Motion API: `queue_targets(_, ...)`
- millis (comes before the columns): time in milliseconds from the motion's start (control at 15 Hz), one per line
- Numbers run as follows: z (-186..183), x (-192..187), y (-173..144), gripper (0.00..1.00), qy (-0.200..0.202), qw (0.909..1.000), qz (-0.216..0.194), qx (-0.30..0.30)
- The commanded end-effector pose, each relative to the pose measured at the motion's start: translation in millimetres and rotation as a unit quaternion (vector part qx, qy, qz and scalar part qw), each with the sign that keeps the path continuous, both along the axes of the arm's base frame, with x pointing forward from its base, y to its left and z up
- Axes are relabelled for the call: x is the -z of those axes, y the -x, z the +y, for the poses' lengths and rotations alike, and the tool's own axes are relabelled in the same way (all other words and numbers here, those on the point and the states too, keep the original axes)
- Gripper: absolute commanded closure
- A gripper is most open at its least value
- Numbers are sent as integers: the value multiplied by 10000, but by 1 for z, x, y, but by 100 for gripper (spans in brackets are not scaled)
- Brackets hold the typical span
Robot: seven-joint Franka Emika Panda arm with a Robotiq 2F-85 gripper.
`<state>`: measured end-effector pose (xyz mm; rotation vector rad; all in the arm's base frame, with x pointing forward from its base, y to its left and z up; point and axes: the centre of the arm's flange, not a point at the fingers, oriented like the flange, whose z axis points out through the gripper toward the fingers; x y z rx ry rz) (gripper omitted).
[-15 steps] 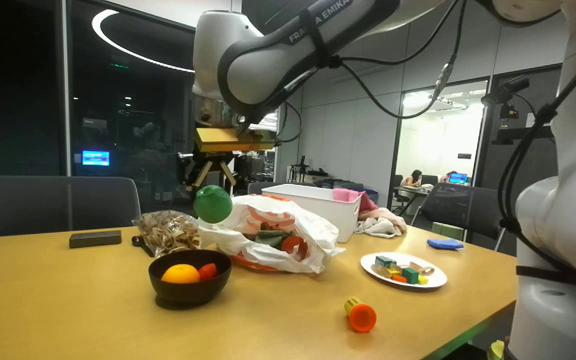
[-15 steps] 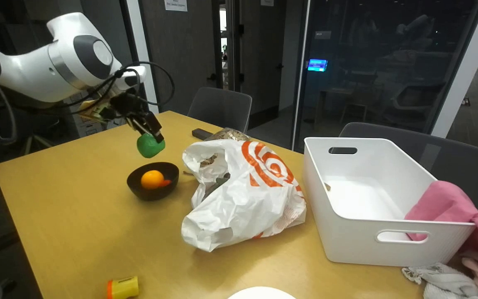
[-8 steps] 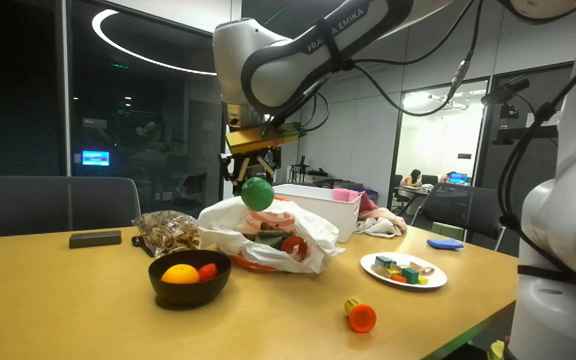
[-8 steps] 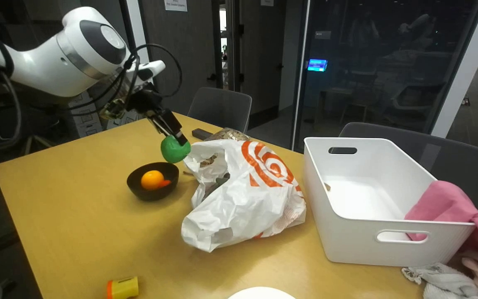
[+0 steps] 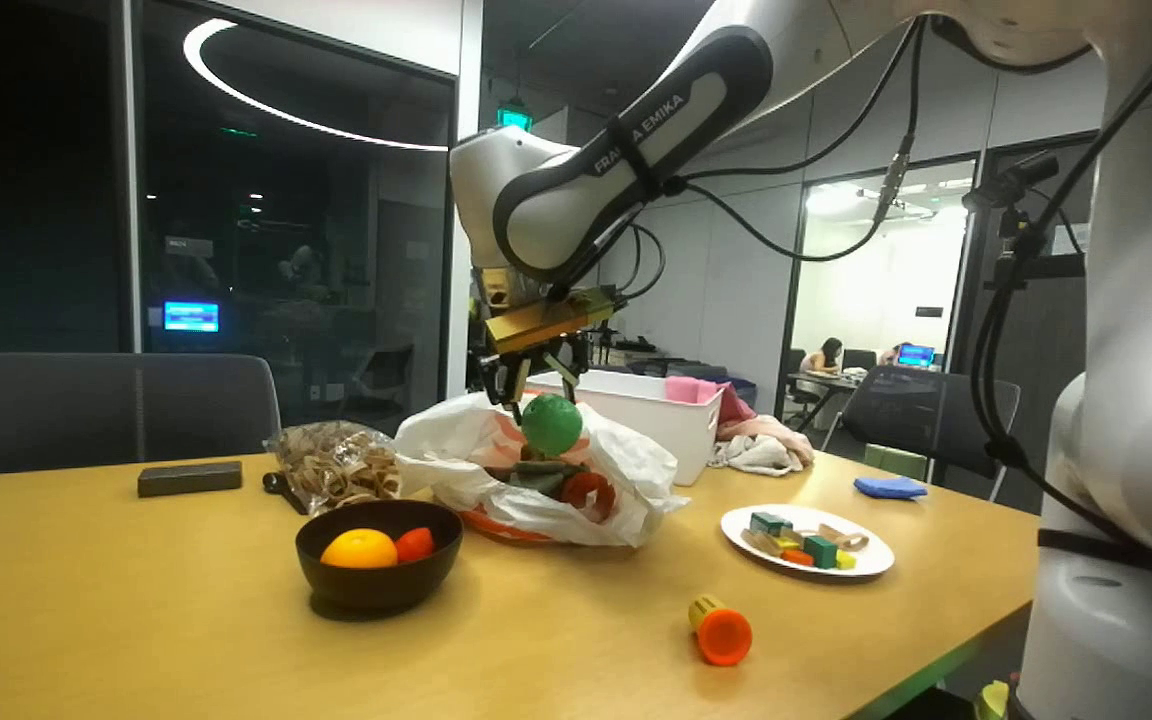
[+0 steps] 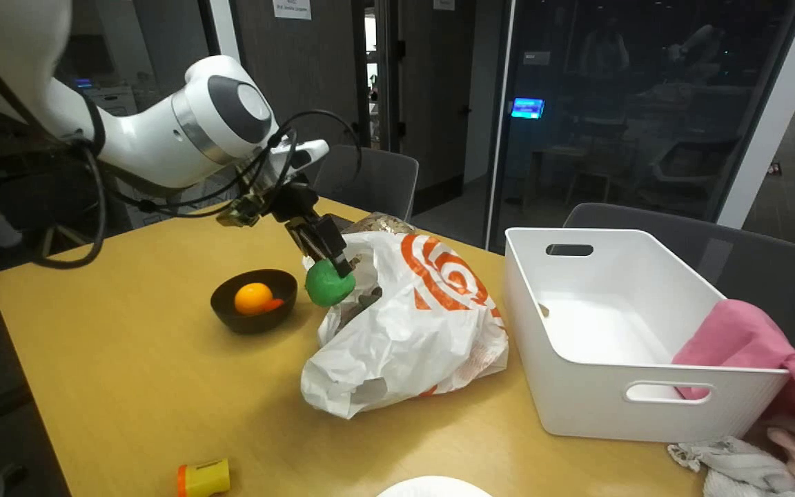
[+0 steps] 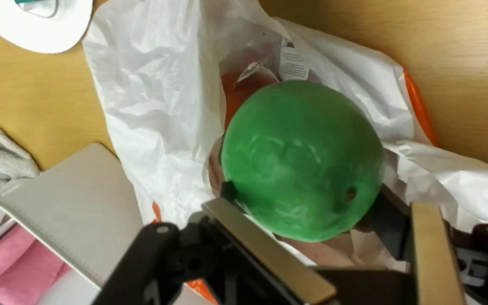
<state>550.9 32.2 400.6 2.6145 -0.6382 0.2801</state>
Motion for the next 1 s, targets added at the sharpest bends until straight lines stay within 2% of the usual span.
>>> queue_targets(0, -2, 3, -30, 47, -8, 9990, 322, -321)
queue_targets(200, 1, 3, -42, 47, 61, 9970, 519, -573)
queue_targets(400, 4, 3, -54, 47, -134, 9943, 505, -928)
queue_targets(933, -6, 22, -107, 47, -147, 9859, 529, -1581)
